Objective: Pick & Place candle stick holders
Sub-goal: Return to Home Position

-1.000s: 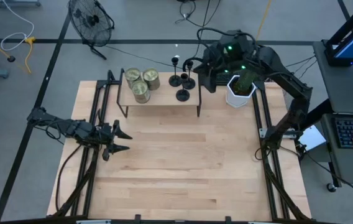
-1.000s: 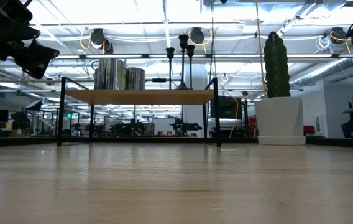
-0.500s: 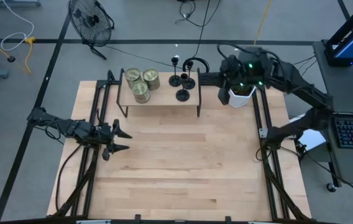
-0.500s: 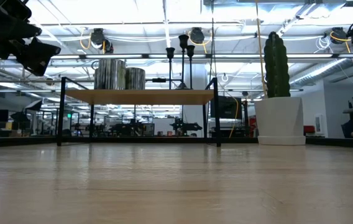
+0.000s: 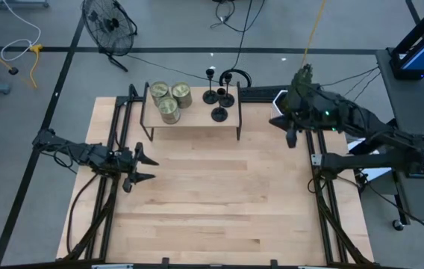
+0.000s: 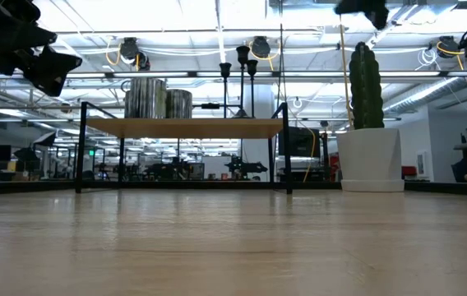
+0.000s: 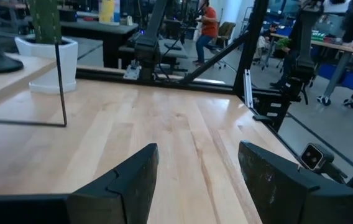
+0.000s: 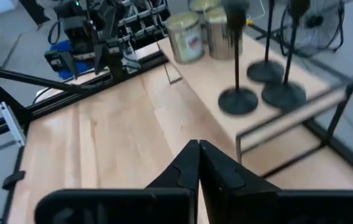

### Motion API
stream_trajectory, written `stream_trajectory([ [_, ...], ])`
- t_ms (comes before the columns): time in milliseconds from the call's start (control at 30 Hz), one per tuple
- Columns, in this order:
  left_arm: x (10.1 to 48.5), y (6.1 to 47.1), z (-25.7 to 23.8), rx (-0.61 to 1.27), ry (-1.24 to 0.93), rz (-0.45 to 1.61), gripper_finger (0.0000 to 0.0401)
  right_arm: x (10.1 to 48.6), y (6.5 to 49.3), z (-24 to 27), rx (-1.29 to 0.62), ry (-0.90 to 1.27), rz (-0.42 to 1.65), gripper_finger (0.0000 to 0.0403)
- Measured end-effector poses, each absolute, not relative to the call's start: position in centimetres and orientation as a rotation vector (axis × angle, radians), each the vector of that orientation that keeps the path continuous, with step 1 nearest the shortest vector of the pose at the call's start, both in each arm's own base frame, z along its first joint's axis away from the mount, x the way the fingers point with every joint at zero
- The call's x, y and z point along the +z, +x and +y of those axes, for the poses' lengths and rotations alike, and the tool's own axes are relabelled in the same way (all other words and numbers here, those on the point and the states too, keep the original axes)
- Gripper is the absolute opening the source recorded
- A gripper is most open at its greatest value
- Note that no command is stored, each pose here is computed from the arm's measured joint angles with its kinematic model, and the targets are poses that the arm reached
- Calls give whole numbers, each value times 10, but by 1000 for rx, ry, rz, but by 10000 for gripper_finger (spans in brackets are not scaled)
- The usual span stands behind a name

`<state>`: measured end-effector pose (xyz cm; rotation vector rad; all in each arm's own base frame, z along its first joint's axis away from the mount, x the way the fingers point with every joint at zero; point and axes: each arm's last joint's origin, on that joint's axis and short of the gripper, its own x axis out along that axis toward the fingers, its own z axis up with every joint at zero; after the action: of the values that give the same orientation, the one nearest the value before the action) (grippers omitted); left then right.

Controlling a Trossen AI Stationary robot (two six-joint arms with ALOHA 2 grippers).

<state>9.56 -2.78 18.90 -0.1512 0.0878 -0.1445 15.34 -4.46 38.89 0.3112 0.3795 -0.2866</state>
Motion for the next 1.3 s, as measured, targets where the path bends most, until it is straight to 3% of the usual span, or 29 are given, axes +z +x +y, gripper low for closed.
stream_trajectory([
  [200,191,96,-27,-104,-117,63,232,360,124,-36,-303,412,334,1],
  [467,199,96,-25,-65,-132,-19,232,334,110,-31,-239,403,123,4],
  [733,206,96,-23,-21,-124,-92,232,313,97,-27,-241,399,127,4],
  [1033,202,98,-12,105,-42,-56,232,310,78,-21,-233,362,70,4],
  [1300,195,100,-4,93,-86,13,232,277,89,-26,-273,380,18,4],
])
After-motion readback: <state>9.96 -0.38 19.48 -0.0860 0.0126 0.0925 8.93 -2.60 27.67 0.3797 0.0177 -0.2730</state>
